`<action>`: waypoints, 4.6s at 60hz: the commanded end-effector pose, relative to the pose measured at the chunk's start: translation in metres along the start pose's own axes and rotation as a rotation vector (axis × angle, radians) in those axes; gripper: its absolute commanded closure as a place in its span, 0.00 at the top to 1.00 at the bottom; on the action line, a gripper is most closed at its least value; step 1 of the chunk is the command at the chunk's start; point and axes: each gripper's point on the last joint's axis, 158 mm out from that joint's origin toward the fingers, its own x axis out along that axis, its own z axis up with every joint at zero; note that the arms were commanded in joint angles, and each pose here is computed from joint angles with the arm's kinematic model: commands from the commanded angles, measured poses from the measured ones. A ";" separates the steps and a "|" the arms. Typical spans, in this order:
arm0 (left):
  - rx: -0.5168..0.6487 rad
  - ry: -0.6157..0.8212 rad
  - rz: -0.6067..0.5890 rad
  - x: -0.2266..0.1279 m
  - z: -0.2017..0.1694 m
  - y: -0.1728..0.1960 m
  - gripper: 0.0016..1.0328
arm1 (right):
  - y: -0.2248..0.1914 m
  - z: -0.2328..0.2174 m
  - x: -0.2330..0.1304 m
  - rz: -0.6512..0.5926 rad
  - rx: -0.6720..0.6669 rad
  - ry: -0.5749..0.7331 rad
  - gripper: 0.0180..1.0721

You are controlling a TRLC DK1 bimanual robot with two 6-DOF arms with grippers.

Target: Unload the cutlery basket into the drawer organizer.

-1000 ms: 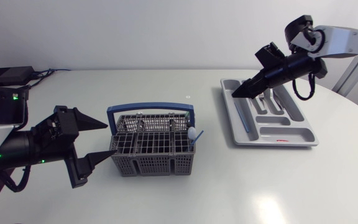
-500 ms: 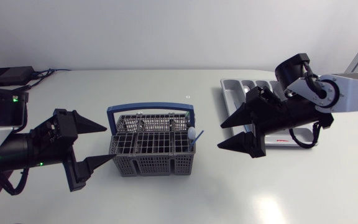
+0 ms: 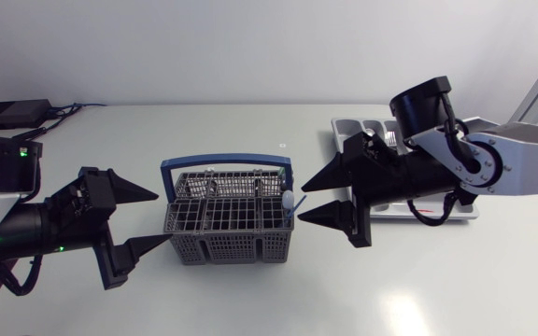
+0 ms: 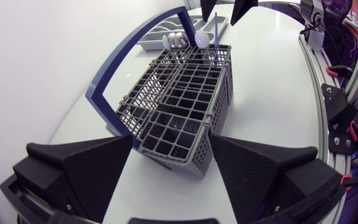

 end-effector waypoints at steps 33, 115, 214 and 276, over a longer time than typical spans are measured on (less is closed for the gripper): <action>0.021 -0.003 -0.012 0.003 -0.007 -0.005 0.91 | 0.010 -0.020 0.025 0.022 0.028 0.050 0.16; 0.004 -0.006 -0.014 0.002 -0.016 -0.002 0.93 | -0.017 0.060 -0.139 -0.172 0.083 -0.100 0.06; 0.004 0.002 -0.022 0.006 -0.020 0.001 0.93 | -0.263 -0.150 -0.055 -0.274 0.772 0.453 0.30; 0.010 -0.018 -0.021 -0.003 -0.014 -0.012 0.93 | -0.066 -0.025 -0.052 -0.173 0.536 0.212 0.67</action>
